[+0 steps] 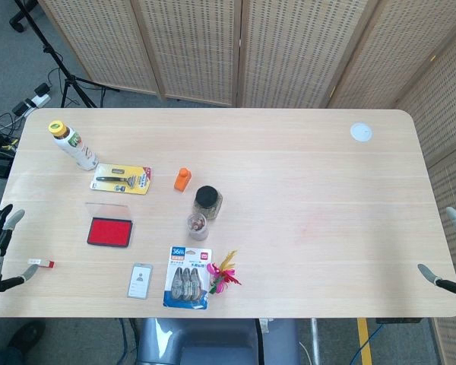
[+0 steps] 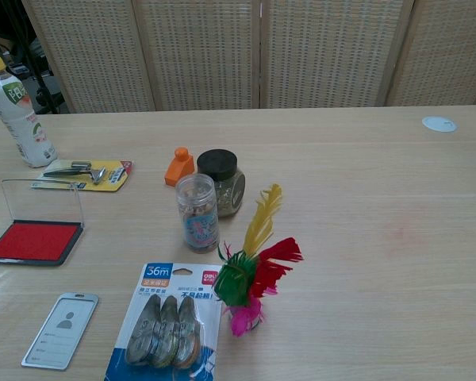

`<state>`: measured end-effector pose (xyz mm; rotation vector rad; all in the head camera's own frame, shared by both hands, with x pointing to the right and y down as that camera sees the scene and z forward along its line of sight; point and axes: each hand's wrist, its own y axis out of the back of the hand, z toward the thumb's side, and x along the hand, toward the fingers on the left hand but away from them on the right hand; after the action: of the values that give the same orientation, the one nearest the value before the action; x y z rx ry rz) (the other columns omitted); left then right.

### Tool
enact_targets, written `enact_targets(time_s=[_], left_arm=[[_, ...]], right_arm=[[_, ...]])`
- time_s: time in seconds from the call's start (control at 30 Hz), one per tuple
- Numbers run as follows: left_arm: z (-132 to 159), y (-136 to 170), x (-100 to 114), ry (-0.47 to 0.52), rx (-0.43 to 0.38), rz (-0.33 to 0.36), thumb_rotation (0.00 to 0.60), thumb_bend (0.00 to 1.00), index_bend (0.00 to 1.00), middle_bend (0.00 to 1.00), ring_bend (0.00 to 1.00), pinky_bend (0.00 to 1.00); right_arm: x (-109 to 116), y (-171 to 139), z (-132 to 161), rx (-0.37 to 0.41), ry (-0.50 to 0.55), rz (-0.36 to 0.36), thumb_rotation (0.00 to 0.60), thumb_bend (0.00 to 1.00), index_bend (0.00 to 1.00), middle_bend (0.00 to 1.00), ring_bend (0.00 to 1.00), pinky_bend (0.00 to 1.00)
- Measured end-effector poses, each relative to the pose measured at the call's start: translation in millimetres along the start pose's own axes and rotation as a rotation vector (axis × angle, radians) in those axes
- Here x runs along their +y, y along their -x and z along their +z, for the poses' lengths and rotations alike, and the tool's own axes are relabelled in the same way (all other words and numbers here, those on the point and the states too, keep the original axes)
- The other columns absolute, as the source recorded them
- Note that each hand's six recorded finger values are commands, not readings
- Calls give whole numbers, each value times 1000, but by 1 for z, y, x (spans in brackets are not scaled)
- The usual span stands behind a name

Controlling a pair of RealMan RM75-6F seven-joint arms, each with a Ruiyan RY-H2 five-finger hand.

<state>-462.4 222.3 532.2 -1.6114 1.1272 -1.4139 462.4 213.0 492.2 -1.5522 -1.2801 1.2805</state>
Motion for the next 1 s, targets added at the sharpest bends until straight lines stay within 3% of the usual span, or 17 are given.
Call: enact_targets(time_s=[0.47,0.53,0.6,0.7,0.87,1.0], left_arm=[[0,0,-2,-4,-1,-12,600,162,0,4,1,0],[0,0,-4,-11,-1,-25,600,167,0,155,125,73],[-1,-1,-7,-19,2,-49,600,176,0,490,432,337],[-2,-2,-13,-15,5,-93,600,180,0,758,683,639],[-1,-10,-25,34,-3,-175,600,276,0,983,909,877],[-4,-15,-33,57,7,-220,600,299,25,1000,940,907]], right_arm=[[1,0,-1,-10,-14,-10,600,0,0,0,0,0],[0,1,-1,-8,-14,-7,600,0,0,0,0,0],[0,1,0,-7,-13,-6,600,0,0,0,0,0],[0,0,0,-6,-11,-4,600,0,0,0,0,0],[0,0,0,-6,-6,-8,600,0,0,0,0,0],[0,0,0,-3,-5,-4,600,0,0,0,0,0]])
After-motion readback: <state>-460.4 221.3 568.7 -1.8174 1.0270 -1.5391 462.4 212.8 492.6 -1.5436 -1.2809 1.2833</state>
